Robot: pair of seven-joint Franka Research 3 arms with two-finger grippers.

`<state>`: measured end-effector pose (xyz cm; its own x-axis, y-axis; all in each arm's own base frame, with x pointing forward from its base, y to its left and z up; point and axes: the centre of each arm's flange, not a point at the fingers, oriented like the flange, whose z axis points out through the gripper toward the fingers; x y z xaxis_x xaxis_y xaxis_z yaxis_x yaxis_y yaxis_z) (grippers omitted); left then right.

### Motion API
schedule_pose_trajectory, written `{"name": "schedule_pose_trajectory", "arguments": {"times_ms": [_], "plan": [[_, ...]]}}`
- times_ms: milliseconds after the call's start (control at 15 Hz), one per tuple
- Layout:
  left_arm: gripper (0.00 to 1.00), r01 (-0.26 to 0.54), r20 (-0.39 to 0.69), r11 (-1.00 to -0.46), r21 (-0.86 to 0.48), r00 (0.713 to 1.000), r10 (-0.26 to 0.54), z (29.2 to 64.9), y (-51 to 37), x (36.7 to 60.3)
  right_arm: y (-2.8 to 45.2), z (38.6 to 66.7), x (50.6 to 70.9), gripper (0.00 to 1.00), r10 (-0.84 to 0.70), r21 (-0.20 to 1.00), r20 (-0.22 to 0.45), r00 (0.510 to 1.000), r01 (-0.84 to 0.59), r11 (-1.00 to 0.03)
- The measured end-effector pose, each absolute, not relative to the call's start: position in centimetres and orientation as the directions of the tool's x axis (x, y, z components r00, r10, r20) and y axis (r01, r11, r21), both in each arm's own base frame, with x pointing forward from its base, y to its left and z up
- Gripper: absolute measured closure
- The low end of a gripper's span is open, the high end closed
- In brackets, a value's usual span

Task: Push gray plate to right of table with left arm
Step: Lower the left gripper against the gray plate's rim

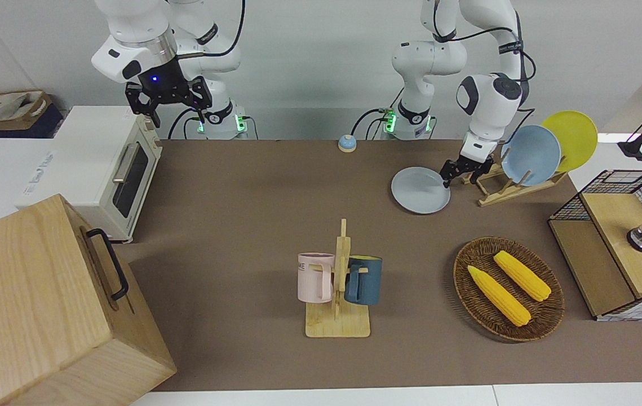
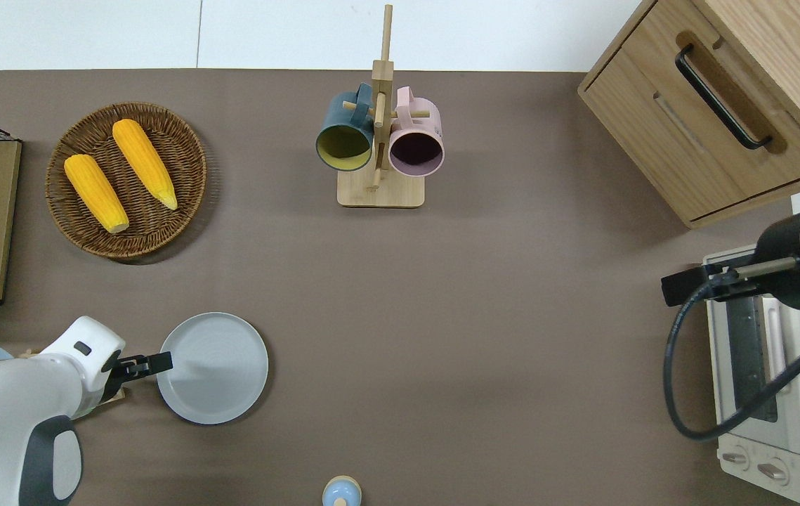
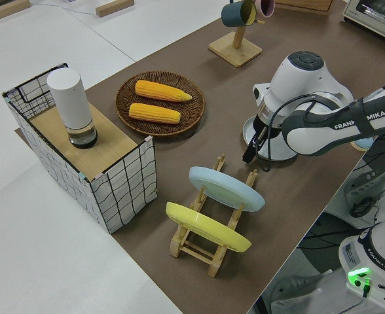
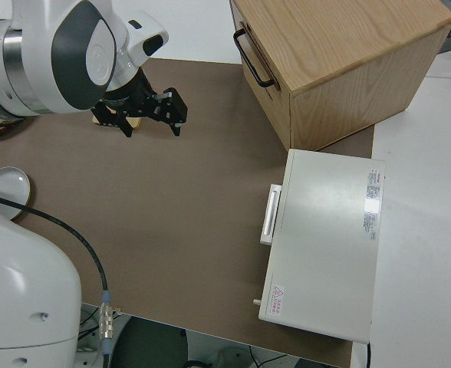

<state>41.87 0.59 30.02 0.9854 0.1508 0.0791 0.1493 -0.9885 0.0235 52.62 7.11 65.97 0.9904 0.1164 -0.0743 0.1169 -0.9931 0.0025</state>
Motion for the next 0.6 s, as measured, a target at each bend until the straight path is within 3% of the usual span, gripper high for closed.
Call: {"name": "schedule_pose_trajectory", "arguments": {"times_ms": [467, 600], "plan": [[0.85, 0.133, 0.093, -0.991, 0.019, 0.986, 0.135, 30.24, 0.03, 42.07, 7.11, 65.97, 52.62, 0.01, 0.116, 0.002, -0.074, 0.990, 0.117, -0.993], [0.90, 0.124, 0.098, -0.992, 0.014, 0.987, 0.124, 30.42, -0.10, 42.06, 7.11, 65.97, 52.62, 0.01, 0.116, 0.002, -0.074, 0.990, 0.117, -0.993]]}}
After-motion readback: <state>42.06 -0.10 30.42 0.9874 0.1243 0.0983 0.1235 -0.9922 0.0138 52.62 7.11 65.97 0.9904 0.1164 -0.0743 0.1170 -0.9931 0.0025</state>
